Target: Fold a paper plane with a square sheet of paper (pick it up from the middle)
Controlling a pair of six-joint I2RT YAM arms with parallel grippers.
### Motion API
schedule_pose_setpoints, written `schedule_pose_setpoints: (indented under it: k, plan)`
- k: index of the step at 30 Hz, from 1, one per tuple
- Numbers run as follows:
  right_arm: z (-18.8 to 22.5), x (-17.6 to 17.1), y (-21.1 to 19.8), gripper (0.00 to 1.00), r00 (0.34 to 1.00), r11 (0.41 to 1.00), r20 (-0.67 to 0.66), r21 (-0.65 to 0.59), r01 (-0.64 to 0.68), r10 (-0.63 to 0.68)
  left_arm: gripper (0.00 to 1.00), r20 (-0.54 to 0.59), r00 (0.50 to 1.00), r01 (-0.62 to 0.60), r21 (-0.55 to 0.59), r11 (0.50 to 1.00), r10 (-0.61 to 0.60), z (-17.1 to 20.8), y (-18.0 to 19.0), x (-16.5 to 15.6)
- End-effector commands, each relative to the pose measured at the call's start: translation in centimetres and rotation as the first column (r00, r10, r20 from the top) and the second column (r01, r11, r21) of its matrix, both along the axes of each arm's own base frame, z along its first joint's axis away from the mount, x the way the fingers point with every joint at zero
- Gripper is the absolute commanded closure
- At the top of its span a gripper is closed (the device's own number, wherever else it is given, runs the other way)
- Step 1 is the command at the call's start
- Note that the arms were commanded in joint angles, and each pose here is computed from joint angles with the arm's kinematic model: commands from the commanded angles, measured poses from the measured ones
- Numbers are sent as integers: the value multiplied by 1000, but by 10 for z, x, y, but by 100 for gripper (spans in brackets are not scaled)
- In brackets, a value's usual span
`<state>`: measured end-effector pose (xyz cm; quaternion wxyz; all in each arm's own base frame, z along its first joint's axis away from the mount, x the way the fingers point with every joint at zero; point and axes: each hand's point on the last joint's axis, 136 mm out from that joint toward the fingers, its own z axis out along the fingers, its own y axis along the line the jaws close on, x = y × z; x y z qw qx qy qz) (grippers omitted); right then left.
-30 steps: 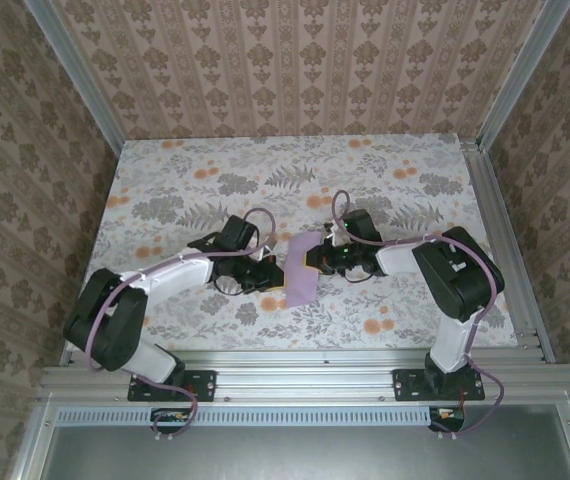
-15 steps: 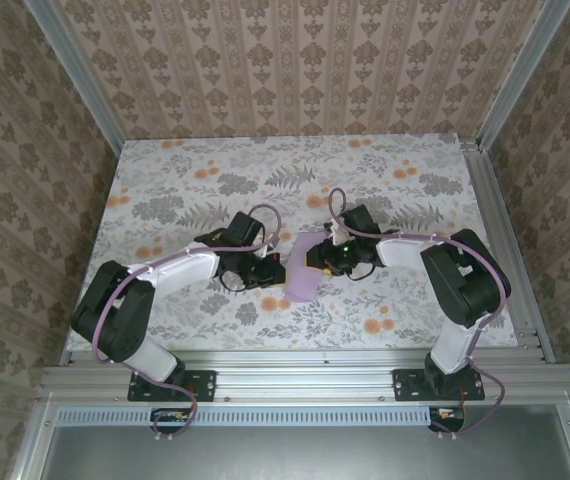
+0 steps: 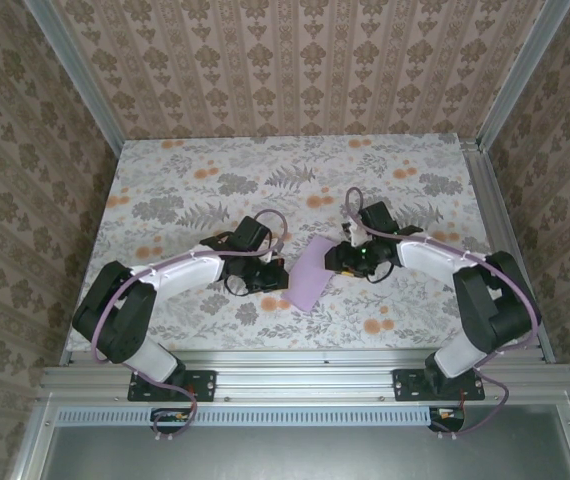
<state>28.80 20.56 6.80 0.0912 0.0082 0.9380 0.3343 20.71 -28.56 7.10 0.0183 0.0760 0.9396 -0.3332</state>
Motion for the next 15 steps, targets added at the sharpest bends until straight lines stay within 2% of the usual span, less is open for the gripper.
schedule_pose_setpoints:
  k: [1, 9, 15]
  plan:
    - [-1, -13, -18, 50, 999, 998, -12, -49, 32, -32, 100, 21, 999, -25, -8, 1000, 25, 3, -2, 3]
    - [2, -6, -6, 50, 995, 994, -11, 37, 102, -102, 100, 19, 1000, -25, -16, 1000, 25, 2, -7, 3]
    - [-9, 13, 9, 57, 991, 989, -5, 66, 136, -136, 100, 8, 1000, -12, -18, 1000, 13, -1, -12, -1]
